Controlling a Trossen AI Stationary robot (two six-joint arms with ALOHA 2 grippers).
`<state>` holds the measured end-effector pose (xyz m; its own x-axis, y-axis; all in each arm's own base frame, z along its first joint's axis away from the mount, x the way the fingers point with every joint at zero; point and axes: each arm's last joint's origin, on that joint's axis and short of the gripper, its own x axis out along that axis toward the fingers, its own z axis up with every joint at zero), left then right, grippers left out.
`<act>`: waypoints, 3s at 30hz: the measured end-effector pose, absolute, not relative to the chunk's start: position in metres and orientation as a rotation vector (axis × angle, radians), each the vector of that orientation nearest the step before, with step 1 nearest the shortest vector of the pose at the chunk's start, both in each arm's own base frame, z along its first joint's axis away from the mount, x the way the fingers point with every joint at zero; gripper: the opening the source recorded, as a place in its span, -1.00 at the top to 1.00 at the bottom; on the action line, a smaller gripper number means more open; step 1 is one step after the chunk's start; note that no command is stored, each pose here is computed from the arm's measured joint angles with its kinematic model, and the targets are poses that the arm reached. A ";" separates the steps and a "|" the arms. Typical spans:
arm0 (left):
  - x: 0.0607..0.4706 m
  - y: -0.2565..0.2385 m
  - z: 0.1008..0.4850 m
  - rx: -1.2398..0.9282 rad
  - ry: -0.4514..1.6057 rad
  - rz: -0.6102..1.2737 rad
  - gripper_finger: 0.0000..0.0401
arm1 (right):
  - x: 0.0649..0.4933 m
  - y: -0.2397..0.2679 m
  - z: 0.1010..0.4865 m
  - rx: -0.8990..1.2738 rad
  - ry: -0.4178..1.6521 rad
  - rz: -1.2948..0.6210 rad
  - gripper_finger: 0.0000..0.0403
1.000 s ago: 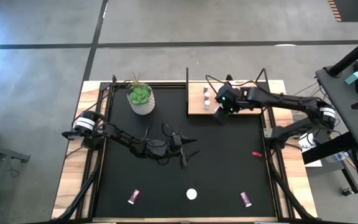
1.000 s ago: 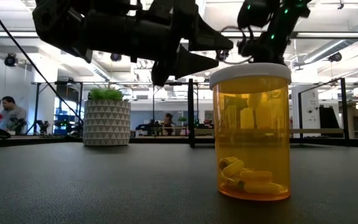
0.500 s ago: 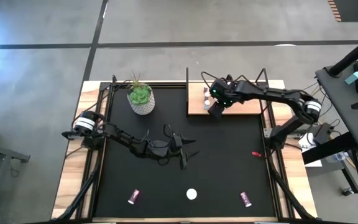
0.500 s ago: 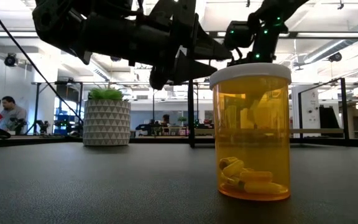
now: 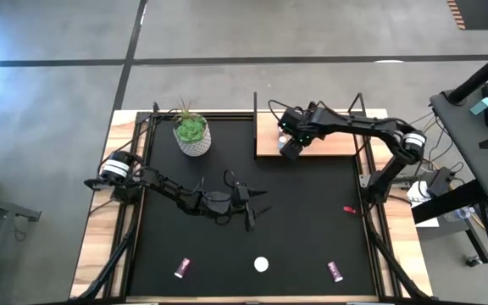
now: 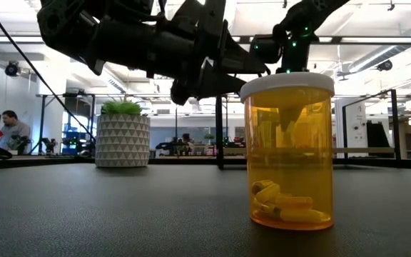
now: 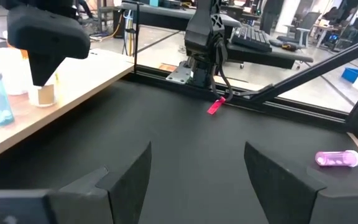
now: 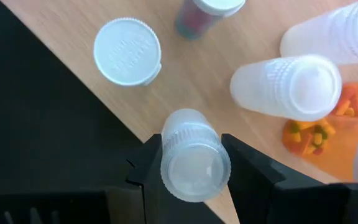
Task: Pick and place medicine bottles onto shelf by color
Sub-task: Put the white pill bottle on the shelf aligned with the other white pill bottles, then put the left pink pill bottle on the shelf aligned with the other pink pill bottle
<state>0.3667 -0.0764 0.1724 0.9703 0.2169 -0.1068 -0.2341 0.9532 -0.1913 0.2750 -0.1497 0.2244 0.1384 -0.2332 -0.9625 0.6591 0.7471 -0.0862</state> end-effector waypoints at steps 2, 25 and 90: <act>0.367 -0.076 0.172 -0.204 0.087 0.230 -0.21 | 0.276 -0.150 0.222 0.401 1.288 -0.674 0.32; 0.367 -0.076 0.172 -0.204 0.087 0.230 -0.21 | 0.272 -0.151 0.229 0.362 1.275 -0.667 0.03; 0.221 -0.196 0.170 -1.119 1.349 0.700 -0.21 | 0.227 0.047 0.271 0.065 1.034 -0.263 -0.07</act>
